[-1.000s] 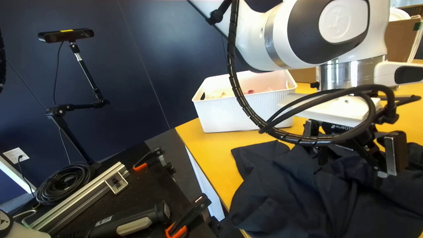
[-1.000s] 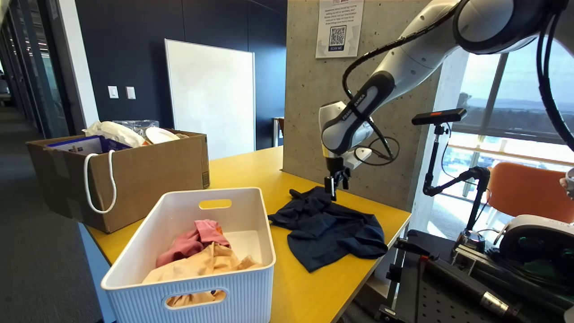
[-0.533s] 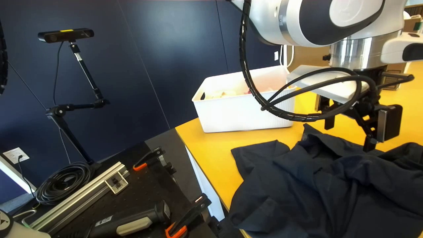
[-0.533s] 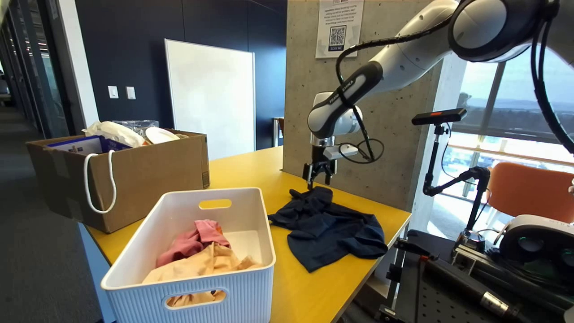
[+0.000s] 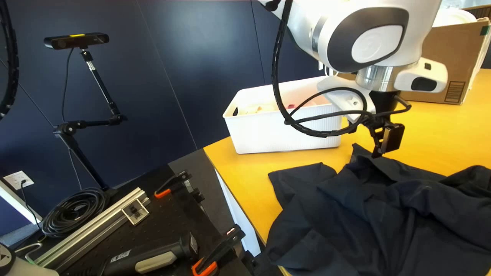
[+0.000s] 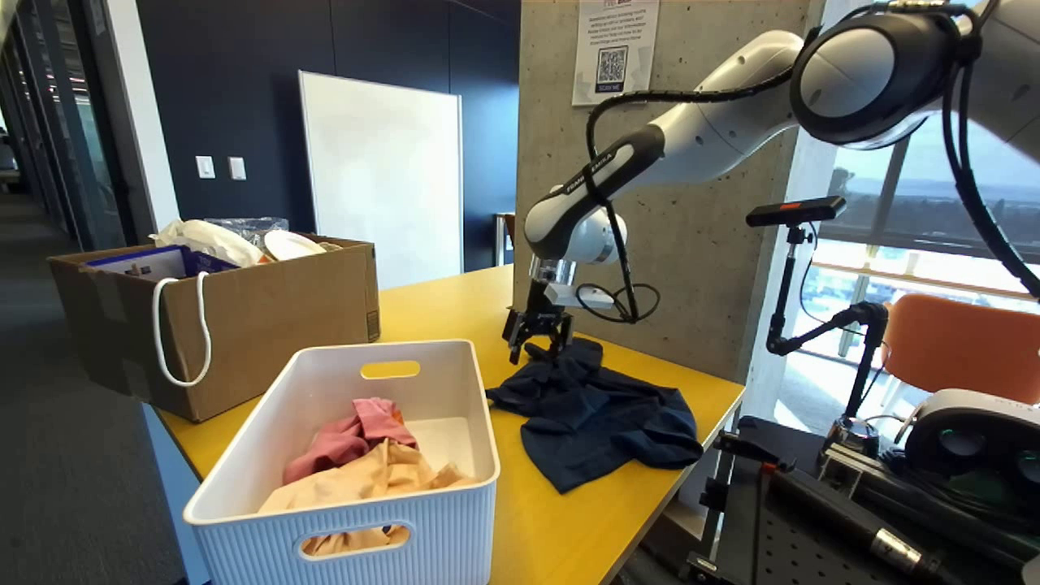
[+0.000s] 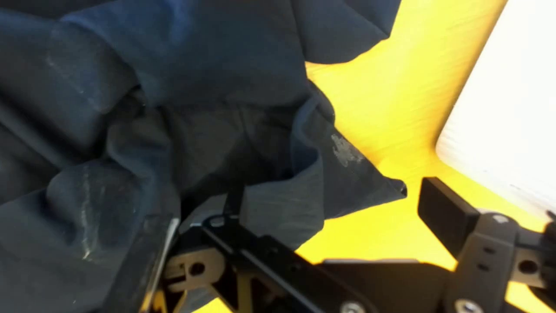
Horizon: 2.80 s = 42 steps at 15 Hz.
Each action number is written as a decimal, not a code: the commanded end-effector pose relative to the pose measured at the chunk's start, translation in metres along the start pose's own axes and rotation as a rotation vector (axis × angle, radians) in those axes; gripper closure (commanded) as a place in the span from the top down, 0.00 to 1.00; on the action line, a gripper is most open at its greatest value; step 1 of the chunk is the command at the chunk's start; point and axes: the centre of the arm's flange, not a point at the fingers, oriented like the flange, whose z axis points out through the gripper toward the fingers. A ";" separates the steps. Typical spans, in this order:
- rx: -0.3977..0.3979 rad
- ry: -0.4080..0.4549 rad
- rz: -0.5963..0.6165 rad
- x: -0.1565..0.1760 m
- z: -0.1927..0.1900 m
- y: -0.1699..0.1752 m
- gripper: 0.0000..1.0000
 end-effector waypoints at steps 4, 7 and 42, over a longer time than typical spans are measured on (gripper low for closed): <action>0.093 -0.028 0.103 0.008 0.041 0.014 1.00; 0.096 -0.015 0.113 0.008 0.045 0.020 1.00; 0.051 0.297 0.072 0.127 -0.089 0.036 0.00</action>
